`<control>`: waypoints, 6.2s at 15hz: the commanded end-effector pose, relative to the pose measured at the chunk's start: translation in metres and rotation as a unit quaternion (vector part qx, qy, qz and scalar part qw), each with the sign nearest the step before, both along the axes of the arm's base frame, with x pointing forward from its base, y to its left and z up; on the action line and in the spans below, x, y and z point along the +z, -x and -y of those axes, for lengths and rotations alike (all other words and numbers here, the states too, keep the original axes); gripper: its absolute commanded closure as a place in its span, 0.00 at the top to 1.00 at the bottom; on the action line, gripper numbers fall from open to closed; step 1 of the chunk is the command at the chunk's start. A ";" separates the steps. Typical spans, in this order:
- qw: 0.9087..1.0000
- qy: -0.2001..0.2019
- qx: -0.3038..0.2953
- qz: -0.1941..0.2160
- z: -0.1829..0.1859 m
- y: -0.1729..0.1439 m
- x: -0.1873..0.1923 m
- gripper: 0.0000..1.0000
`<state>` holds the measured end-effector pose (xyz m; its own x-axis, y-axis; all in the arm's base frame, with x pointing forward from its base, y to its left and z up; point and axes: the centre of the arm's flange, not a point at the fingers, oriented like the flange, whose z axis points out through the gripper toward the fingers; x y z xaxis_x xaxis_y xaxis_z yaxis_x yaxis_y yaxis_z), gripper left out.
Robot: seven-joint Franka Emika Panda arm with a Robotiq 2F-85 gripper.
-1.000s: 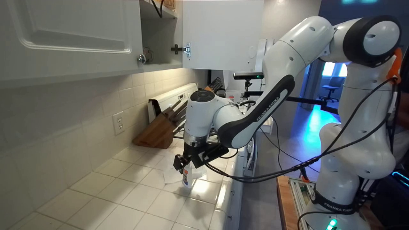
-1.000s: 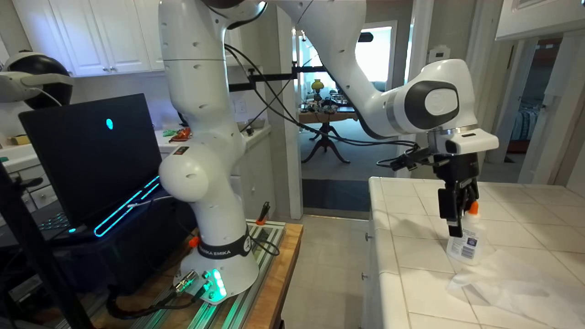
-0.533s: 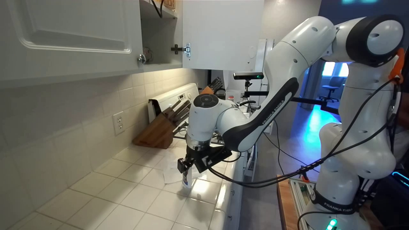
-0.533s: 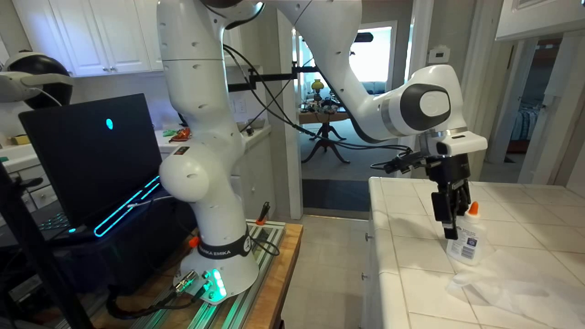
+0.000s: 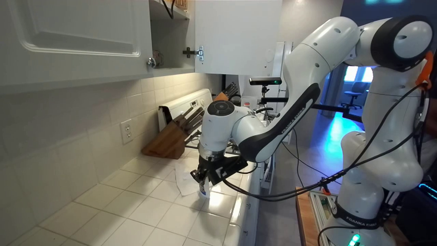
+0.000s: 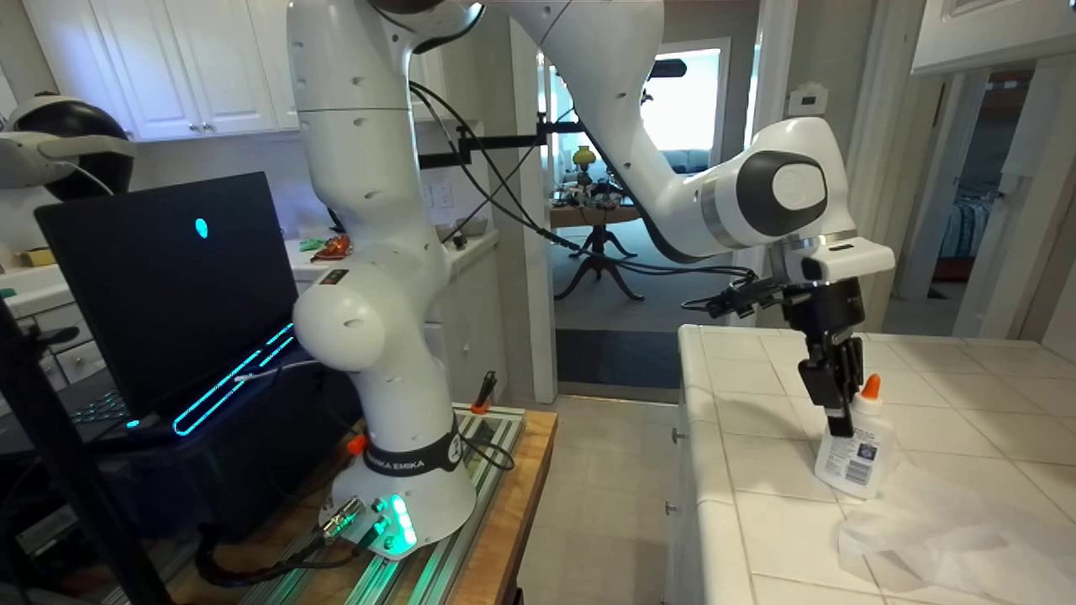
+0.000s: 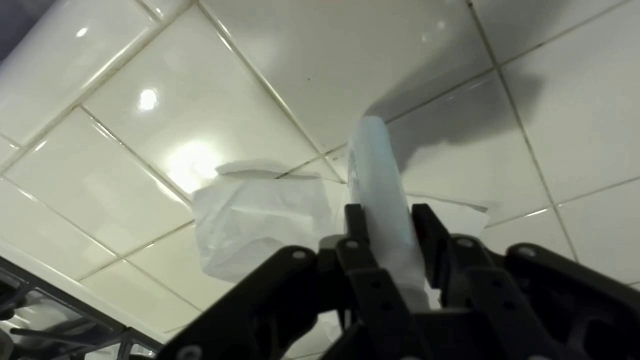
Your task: Put the glue into the cupboard
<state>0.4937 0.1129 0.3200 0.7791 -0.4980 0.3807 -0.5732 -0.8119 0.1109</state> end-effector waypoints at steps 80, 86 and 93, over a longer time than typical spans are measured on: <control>0.968 -0.006 0.139 0.211 0.030 -0.043 0.429 0.07; 0.964 -0.007 0.144 0.224 0.030 -0.041 0.447 0.07; 0.965 -0.010 0.140 0.222 0.032 -0.055 0.461 0.07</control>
